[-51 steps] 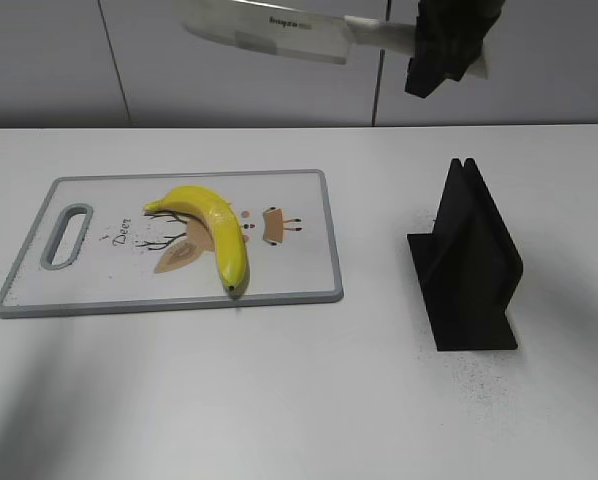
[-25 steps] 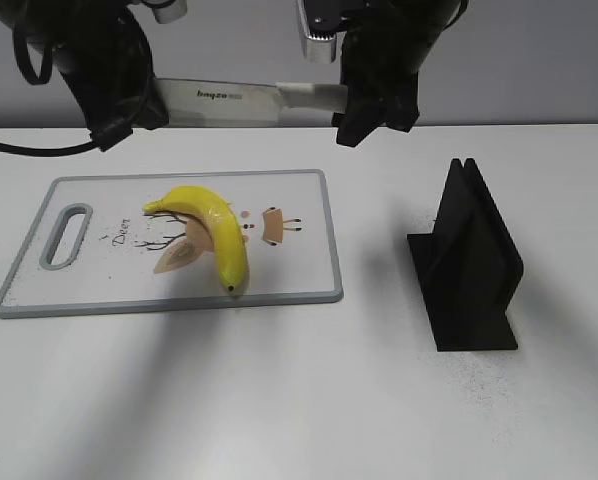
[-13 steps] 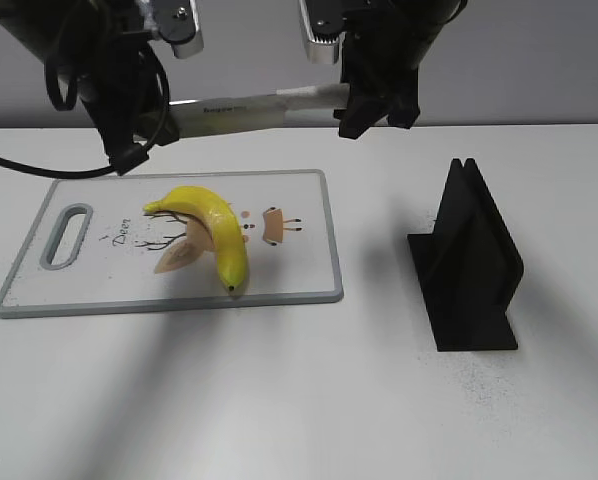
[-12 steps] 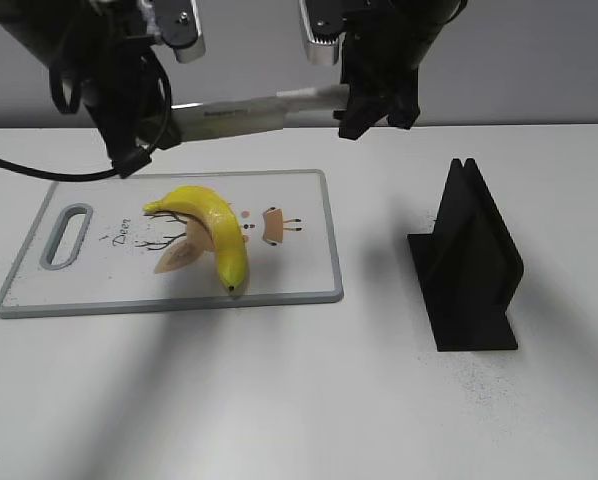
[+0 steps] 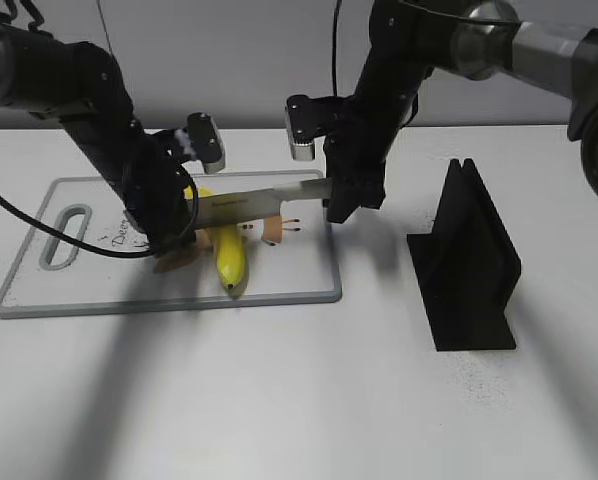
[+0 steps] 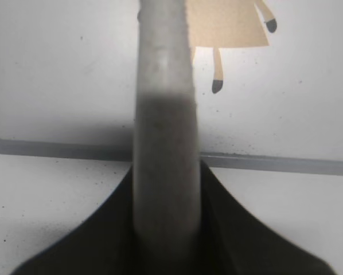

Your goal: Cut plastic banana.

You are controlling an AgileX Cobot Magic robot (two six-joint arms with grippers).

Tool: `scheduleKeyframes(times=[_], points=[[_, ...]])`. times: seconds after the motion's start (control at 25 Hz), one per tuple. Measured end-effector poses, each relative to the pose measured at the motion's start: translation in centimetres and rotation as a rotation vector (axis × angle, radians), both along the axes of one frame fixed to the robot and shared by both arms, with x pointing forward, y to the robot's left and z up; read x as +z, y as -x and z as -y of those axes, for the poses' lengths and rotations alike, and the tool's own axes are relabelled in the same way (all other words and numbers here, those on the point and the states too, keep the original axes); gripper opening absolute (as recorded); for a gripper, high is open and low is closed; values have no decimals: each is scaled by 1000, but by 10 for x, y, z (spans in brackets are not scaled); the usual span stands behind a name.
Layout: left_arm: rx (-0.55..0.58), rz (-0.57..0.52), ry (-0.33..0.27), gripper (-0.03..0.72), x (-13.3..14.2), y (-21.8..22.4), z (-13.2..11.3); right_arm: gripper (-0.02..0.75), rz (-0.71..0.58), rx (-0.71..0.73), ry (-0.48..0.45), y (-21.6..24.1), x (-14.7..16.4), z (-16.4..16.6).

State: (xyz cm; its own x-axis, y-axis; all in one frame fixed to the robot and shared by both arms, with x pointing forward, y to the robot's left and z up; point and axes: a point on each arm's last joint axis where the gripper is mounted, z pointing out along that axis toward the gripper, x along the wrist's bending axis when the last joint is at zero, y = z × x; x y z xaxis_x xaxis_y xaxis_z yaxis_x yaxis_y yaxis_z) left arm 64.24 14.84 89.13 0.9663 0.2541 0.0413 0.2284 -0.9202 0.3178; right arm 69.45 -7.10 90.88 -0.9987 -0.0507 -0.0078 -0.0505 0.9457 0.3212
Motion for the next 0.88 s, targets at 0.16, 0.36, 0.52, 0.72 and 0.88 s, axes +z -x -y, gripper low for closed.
scheduleKeyframes(times=[0.16, 0.36, 0.52, 0.72, 0.88], points=[[-5, 7, -9, -9, 4, -1, -1, 204, 17, 1, -14, -4, 9, -3], [-13, 58, -23, -9, 28, 3, -6, 205, 39, -11, -39, 0, 27, -8], [-22, 149, -8, -9, 70, 8, -9, 205, 114, -13, -75, 5, 71, -7], [-27, 226, 18, -9, 115, 20, -12, 208, 174, -13, -110, 12, 107, -4], [-43, 266, 30, -9, 136, 27, -14, 209, 203, -12, -131, 19, 128, -2]])
